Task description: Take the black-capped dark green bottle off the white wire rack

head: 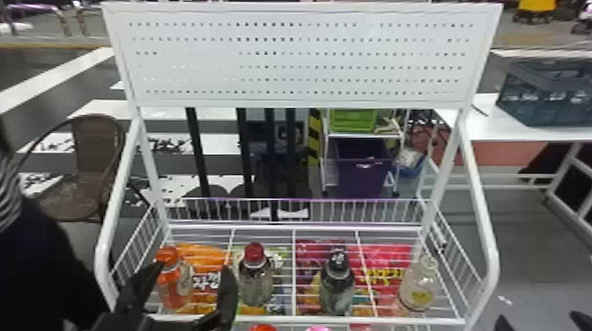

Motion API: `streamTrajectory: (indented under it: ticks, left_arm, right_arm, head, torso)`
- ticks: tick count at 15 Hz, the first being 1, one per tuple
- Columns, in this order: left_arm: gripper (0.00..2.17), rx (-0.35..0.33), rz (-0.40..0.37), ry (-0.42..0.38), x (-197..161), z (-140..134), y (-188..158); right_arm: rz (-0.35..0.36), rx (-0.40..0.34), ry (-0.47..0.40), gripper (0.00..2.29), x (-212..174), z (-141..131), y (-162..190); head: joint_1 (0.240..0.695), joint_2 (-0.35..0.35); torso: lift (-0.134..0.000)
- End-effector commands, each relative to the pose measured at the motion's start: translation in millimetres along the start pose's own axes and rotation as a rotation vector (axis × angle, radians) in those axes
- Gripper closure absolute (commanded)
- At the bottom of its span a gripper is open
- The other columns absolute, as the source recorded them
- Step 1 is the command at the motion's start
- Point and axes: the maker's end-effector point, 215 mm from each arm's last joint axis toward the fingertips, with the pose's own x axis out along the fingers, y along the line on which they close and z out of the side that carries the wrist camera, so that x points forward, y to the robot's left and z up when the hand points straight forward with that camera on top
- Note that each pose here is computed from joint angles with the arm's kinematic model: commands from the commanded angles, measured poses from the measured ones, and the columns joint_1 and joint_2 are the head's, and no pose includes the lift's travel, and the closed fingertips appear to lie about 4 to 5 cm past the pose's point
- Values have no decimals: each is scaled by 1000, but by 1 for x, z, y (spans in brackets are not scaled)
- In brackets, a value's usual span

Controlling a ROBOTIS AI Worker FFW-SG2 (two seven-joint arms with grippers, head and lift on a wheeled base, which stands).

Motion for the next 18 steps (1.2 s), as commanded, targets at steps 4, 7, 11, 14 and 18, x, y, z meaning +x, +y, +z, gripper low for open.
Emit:
streamTrajectory:
  ticks: [4,7,11,14,18]
  left_arm:
    - [140,-1,0,0,0,0,0]
    - [140,-2,-2,0,-1,0,-1]
    - [140,-4,-3,-2,-1,2,-2]
    - [140,-5,-5,-2,-2,2,-2]
    - [140,-6,-10,-3,-2,3,-6]
  right_arm:
    - [3,-5,-2,97,-1,3,2]
    - [2,-6,1,97,-3,3,1]
    - [3,-6,3,97,-4,3,2]
    - [26,3,51,97,4,-26,14]
    - [132,1,134,97,37,-86,75]
  head:
    - [499,0]
    - [499,0]
    - [499,0]
    - [499,0]
    - [499,0]
  torso:
    - [0]
    - [0]
    - [0]
    - [0]
    - [0]
